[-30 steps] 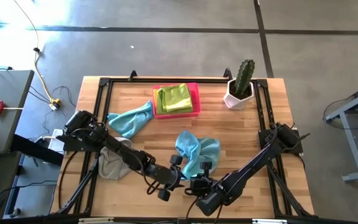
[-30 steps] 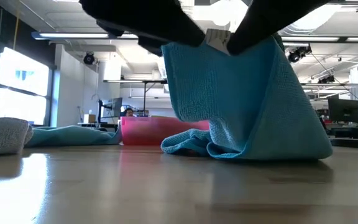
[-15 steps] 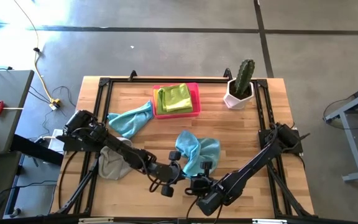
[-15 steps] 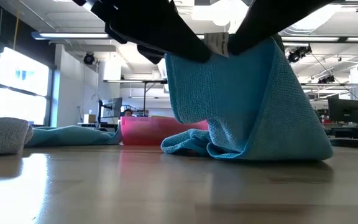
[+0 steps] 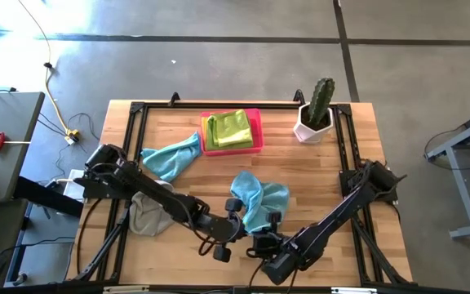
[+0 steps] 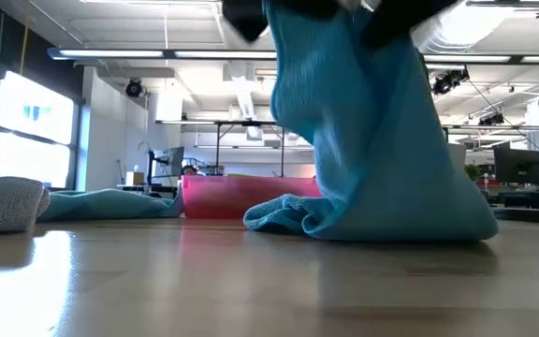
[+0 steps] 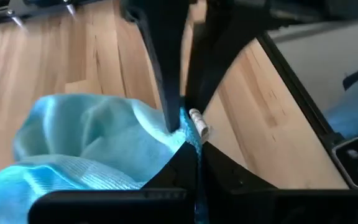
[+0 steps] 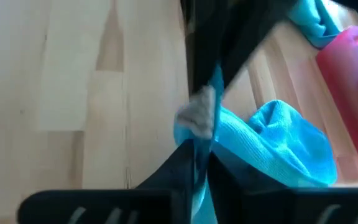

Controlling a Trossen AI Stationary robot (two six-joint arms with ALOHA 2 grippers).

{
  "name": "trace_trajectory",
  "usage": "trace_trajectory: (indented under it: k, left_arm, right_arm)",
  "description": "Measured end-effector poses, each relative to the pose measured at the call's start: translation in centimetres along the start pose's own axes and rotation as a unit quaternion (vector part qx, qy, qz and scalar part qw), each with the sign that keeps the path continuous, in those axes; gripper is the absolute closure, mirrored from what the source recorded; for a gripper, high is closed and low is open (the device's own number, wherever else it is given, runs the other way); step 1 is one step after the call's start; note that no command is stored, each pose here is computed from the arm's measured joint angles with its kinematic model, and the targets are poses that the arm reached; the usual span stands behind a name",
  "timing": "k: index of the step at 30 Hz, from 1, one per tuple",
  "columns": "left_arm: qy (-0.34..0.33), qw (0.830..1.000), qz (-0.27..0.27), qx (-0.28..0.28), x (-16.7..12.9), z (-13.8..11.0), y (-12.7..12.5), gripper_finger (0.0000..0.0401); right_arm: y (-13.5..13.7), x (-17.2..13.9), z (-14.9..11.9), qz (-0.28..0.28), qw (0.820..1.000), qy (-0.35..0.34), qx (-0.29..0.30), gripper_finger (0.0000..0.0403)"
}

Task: Fold microfiber towels
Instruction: Fold the bottom blue microfiber cloth

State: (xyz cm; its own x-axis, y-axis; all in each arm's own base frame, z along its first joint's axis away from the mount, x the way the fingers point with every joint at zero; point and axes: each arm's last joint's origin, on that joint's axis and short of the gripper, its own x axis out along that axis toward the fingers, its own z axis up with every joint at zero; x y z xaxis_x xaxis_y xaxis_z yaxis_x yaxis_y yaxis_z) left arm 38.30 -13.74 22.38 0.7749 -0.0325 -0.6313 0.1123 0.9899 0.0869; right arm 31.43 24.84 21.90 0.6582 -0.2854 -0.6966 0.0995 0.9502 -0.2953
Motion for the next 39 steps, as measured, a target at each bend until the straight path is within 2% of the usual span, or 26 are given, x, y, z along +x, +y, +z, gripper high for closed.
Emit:
trace_trajectory:
  k: [7,13,17,22,27,33,39]
  left_arm:
    - [0.071,0.997,0.002,0.008,-2.7,3.7,1.4,0.0401]
    - [0.064,0.998,-0.007,0.010,-5.5,7.8,4.3,0.0401]
    - [0.044,0.999,0.011,0.005,-7.7,10.3,6.8,0.0401]
    - [0.015,0.999,0.039,-0.021,-9.7,12.2,10.0,0.0401]
    - [-0.013,0.996,0.060,-0.060,-10.8,13.3,12.7,0.0401]
    - [-0.026,0.993,0.024,-0.115,-11.3,13.6,14.4,0.0401]
    - [-0.006,0.990,-0.044,-0.132,-11.1,13.0,14.7,0.0401]
  right_arm:
    - [-1.3,-4.6,0.2,-0.004,0.999,-0.028,0.046,0.0306]
    - [-1.9,-7.6,-0.7,-0.051,0.994,-0.066,0.074,0.0282]
    - [-1.4,-8.3,-1.4,-0.065,0.991,-0.088,0.074,0.0281]
    - [-1.2,-7.9,-2.5,-0.088,0.987,-0.105,0.078,0.0281]
    - [-1.4,-5.6,-4.1,-0.112,0.983,-0.112,0.096,0.0281]
    - [-2.2,-2.4,-5.6,-0.151,0.976,-0.126,0.092,0.0281]
    - [-3.1,-2.3,-4.5,-0.211,0.959,-0.170,0.086,0.0281]
